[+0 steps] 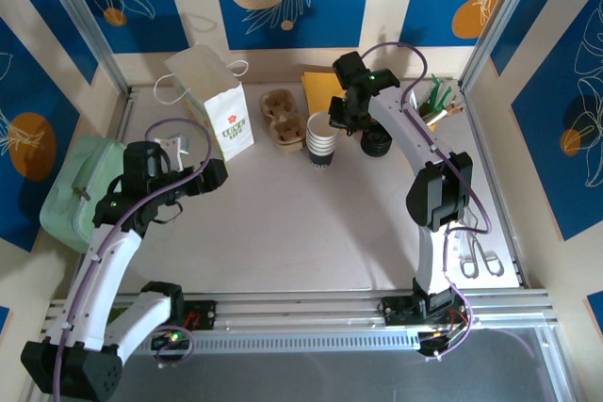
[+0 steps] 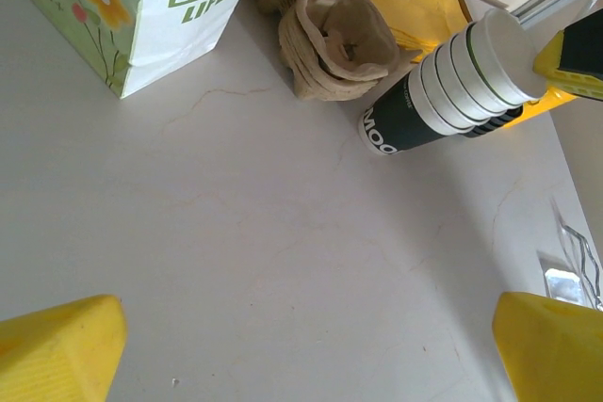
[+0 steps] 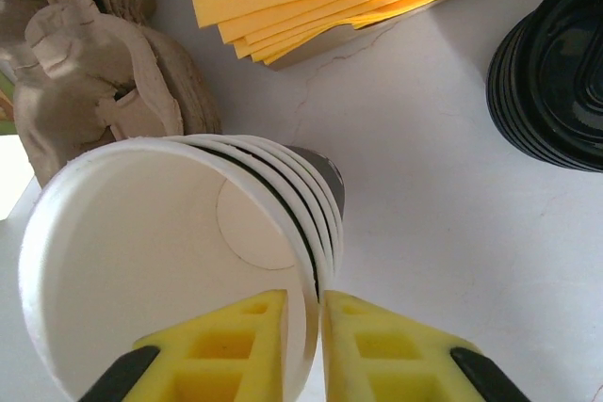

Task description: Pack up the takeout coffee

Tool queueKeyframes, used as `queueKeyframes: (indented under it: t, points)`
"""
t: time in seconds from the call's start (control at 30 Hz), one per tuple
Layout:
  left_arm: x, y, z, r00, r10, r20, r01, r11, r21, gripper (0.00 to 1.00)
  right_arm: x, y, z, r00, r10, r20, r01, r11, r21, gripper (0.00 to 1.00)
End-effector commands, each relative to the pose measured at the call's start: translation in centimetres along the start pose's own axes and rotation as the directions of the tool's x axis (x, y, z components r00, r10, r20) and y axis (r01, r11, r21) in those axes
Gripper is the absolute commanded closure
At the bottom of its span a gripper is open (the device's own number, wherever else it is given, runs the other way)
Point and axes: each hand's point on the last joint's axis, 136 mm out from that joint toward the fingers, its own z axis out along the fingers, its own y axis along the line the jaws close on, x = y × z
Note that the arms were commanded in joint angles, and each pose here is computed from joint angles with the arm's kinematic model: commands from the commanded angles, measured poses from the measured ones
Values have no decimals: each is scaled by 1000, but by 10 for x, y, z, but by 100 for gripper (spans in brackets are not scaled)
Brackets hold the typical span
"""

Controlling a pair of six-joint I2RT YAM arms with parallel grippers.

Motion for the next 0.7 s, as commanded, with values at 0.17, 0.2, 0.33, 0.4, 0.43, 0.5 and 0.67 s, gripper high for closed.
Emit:
queueKeyframes:
  t: [0.17,0.2,0.33,0.4,0.43,0.5,0.67]
  points:
    - [0,-1,-3,999,28,18,-28,1000,1,1,0,7,1,1000,8,-10,-9,1000,-20,87]
    - [-1,-1,-3,999,28,20,-28,1000,0,1,0,8,1,1000,8,-10,-8,1000,-22,87]
    - [-3,-3,-4,999,30,24,-31,1000,2,1,0,8,-2,1000,5,-9,-5,1000,-24,91]
    - [-4,-4,-5,999,32,26,-32,999,5,1,-1,11,-6,1000,-1,-3,1,1000,-31,93]
    - [-4,-4,-5,999,33,26,-33,999,6,1,-1,11,-8,1000,-2,-2,2,999,-32,94]
    - [-5,-4,-6,999,33,27,-33,999,4,1,-2,14,-15,1000,-7,8,7,999,-41,95]
    - [-6,-5,-9,999,35,31,-35,999,1,1,-7,24,-39,999,-28,39,31,997,-77,97]
